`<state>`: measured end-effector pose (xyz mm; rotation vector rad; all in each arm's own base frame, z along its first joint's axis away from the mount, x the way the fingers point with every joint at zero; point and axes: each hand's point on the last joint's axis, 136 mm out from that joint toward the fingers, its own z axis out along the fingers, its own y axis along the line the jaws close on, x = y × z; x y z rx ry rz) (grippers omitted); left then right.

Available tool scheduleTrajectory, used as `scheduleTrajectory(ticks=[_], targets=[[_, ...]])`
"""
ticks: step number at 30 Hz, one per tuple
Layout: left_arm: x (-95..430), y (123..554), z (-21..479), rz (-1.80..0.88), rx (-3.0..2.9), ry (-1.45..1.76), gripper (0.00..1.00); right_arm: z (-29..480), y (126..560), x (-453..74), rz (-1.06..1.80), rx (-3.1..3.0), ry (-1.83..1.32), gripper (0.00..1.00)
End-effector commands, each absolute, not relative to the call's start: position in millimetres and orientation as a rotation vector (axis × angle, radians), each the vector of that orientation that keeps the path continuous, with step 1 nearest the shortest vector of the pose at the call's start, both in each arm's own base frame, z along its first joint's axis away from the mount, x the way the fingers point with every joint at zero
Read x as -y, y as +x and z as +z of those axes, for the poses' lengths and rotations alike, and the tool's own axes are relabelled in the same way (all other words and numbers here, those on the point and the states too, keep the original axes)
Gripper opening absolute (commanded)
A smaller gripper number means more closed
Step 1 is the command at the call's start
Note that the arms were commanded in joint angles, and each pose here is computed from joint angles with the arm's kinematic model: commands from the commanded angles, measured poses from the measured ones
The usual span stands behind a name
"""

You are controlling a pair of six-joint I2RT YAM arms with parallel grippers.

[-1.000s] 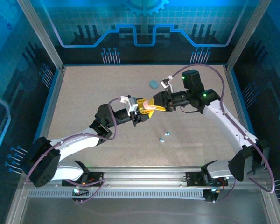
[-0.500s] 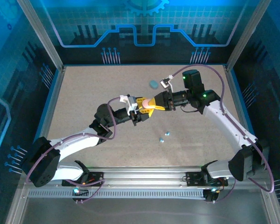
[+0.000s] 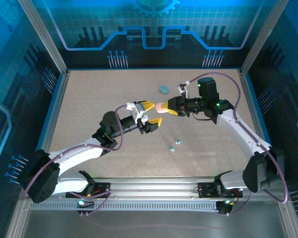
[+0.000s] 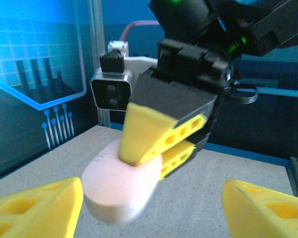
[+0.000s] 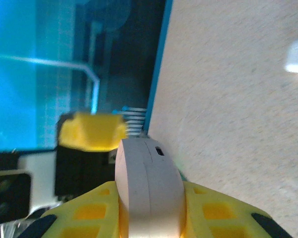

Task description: Insert the wireless bluetooth earbuds into the charging case

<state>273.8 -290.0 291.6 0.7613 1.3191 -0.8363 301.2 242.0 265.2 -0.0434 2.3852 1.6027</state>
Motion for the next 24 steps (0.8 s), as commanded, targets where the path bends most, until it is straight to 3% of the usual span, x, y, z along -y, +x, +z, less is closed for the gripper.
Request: scheduleTrajectory(ticks=[1, 13, 18, 24], targets=[[270, 271, 299, -0.744, -1.307, 0.706, 0.76, 227, 333, -227, 1.444, -2.425, 0.087, 0.17], [226, 282, 318, -0.579, -1.483, 0.529, 0.87, 85, 347, -287, 1.327, -2.772, 0.136, 0.19], [214, 292, 311, -0.557, -1.619, 0.450, 0.99, 56, 346, -312, 1.261, -2.847, 0.122, 0.20], [206, 296, 308, -0.569, -1.656, 0.405, 0.99, 36, 341, -330, 1.222, -2.902, 0.098, 0.22]])
